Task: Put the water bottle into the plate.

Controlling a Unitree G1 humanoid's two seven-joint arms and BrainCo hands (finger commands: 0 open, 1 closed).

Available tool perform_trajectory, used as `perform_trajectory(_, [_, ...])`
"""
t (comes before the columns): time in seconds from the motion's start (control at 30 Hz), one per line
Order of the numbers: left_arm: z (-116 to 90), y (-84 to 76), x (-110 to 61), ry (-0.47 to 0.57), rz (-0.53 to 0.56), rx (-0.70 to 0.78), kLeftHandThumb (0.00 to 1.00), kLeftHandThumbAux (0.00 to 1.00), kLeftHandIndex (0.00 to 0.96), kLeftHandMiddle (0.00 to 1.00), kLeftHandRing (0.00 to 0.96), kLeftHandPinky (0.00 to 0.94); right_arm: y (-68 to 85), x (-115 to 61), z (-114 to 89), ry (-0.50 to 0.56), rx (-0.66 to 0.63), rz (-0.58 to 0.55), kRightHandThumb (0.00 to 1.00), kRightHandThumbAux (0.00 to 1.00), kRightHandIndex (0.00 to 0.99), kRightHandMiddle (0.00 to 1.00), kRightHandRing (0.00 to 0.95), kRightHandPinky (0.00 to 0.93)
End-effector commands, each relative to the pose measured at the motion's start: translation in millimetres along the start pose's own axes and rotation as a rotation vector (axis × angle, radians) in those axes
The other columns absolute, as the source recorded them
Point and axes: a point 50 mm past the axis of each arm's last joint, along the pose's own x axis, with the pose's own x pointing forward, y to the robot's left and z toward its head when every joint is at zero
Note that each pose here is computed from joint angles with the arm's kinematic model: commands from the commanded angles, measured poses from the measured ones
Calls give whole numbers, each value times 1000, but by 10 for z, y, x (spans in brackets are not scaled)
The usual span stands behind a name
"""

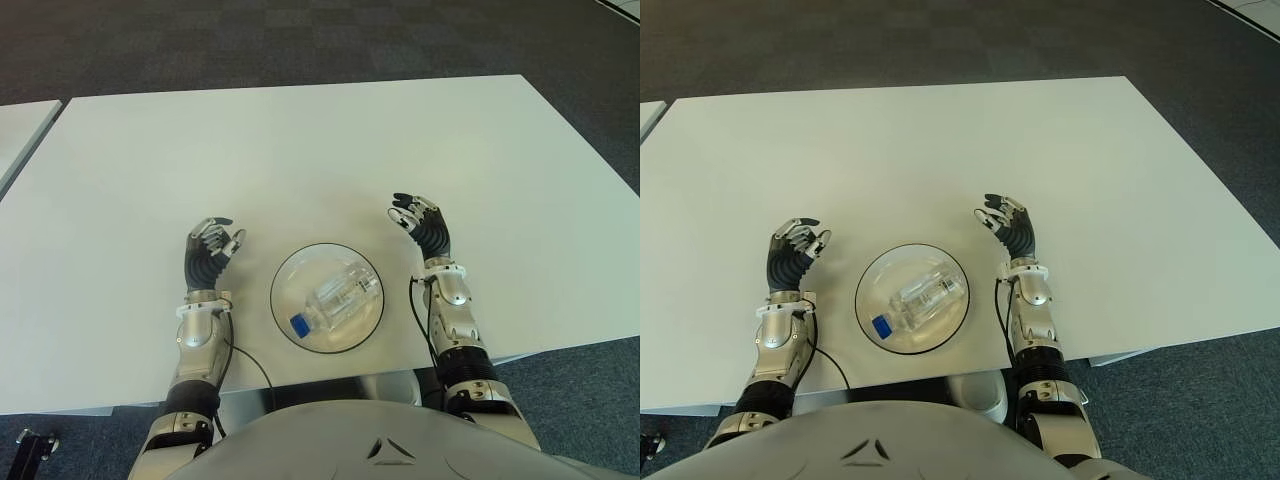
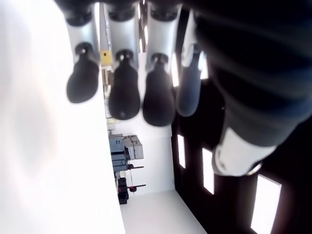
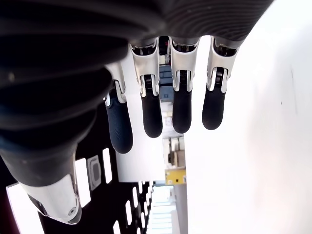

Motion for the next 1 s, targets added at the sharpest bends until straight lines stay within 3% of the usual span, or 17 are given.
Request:
perform_trajectory(0.03, [-92, 3, -95, 67, 6, 0, 700, 718, 434, 723, 727, 704, 10, 10, -90, 44, 12, -6, 700, 728, 439, 801, 792, 767])
perform_trajectory(0.53, [-88, 13, -112, 85, 11, 12, 699, 718, 434, 712, 715, 698, 85, -10, -211, 77, -8, 1, 702, 728, 439, 809, 798, 796])
perform_trajectory(1.0, [-92, 17, -135, 104, 27, 6, 699, 718, 433, 709, 715, 693, 105, -49, -215, -13, 82, -6, 703, 728, 439, 809, 799, 810])
